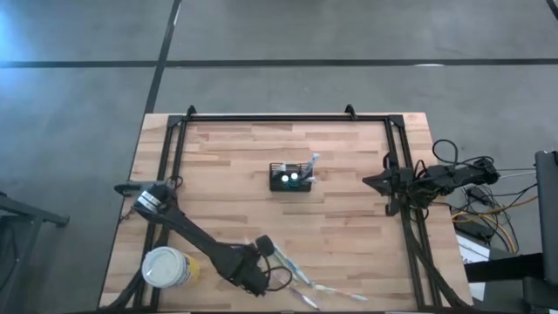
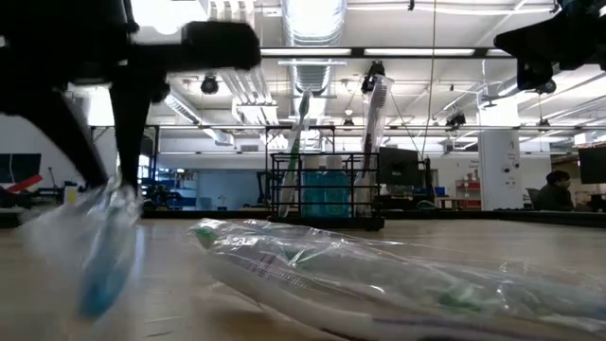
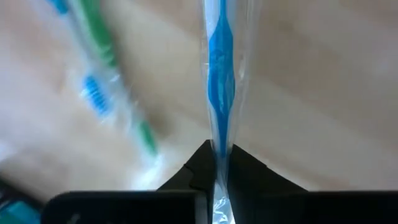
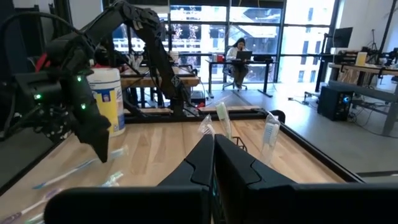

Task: Pick & Place toothbrushing station
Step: Put the left blue toothbrush into the wire organizer

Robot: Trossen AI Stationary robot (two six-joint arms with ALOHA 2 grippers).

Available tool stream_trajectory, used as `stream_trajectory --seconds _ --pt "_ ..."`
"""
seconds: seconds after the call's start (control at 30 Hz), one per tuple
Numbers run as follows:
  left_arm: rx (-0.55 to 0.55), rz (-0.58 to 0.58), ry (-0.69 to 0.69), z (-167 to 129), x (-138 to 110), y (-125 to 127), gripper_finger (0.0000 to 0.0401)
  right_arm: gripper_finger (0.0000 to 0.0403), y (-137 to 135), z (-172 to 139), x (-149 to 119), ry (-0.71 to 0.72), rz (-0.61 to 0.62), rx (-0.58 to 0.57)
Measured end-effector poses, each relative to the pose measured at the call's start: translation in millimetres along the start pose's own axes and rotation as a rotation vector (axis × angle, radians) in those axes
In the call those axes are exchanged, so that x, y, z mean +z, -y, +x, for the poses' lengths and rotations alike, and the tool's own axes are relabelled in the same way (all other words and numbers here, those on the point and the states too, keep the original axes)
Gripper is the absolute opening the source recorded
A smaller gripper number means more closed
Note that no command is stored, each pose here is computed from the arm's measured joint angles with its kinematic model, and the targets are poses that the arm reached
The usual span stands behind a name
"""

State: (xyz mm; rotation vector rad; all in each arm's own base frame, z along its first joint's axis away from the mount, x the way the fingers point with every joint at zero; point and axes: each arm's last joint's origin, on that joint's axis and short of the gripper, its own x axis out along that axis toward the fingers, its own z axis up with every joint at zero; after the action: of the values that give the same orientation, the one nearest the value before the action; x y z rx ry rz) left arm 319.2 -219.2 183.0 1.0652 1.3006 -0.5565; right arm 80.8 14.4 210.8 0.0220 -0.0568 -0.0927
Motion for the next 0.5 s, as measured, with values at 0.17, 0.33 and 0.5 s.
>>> stream_trajectory --seconds 0.17,0.33,0.5 --pt "0.184 0.022 -0.123 -21 -10 7 0.0015 0.0008 0 1 2 0.021 0.026 0.0" --pt "0.456 -0.001 -0.215 -60 -31 8 0.002 0.0008 -1 2 3 0.028 0.043 0.0" --pt "0.657 0.006 -0.221 -101 -53 7 0.0024 0.0008 -3 7 4 0.025 0.064 0.011"
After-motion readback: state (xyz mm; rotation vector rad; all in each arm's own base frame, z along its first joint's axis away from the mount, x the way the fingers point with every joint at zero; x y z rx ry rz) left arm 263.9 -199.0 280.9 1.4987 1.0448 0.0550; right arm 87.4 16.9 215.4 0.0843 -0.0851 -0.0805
